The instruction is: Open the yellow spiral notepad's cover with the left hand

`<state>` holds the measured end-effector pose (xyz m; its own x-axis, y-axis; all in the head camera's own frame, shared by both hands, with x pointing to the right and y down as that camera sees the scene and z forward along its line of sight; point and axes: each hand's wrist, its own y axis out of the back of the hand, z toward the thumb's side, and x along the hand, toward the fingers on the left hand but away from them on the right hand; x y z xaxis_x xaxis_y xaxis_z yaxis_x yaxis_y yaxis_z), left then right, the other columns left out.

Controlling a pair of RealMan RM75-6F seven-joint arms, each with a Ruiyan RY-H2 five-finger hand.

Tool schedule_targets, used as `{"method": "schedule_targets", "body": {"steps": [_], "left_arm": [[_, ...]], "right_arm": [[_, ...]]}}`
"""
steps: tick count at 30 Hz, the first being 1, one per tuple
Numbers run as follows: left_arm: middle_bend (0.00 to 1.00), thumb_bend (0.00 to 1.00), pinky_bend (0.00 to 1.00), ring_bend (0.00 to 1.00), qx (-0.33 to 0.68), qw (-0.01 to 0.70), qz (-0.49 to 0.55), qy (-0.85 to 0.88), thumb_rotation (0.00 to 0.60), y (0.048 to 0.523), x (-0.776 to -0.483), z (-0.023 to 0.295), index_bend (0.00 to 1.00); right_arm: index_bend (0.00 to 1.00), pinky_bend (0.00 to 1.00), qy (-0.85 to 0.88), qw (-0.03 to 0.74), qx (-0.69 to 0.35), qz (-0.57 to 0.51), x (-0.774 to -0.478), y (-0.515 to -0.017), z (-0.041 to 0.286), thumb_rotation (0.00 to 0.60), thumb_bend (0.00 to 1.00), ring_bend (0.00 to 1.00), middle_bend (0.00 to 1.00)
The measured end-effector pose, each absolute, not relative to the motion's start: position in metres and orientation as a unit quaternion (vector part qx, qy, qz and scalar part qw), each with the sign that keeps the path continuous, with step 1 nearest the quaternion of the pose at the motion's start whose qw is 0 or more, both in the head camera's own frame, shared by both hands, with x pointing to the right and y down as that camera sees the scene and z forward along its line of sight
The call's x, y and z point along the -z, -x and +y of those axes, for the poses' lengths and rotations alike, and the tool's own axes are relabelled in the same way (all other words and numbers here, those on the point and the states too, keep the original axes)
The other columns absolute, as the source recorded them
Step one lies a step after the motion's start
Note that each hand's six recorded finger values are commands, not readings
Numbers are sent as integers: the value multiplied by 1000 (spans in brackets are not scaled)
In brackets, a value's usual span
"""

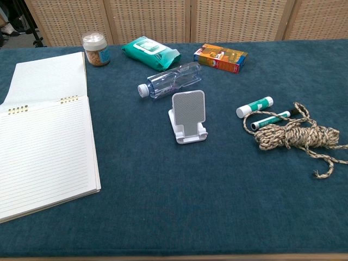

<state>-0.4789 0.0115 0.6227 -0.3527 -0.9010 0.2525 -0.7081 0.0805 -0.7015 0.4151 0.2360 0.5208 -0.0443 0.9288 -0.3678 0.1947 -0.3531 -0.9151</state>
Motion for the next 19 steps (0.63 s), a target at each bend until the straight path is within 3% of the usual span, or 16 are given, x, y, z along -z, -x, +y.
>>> {"method": "schedule_targets", "body": {"steps": [6, 12, 19], "left_arm": [[0, 0, 0, 0, 424, 178, 654, 600, 600, 482, -591, 53, 0], [0, 0, 0, 0, 486, 256, 561, 619, 600, 486, -570, 132, 0], [0, 0, 0, 0, 547, 252, 496, 626, 600, 478, -557, 200, 0]], "right_arm": [[0, 0, 606, 346, -538, -472, -517, -415, 234, 600, 0, 0, 0], [0, 0, 597, 359, -528, -486, -512, -419, 232, 600, 0, 0, 0], [0, 0, 597, 362, -524, -488, -509, -419, 233, 600, 0, 0, 0]]}}
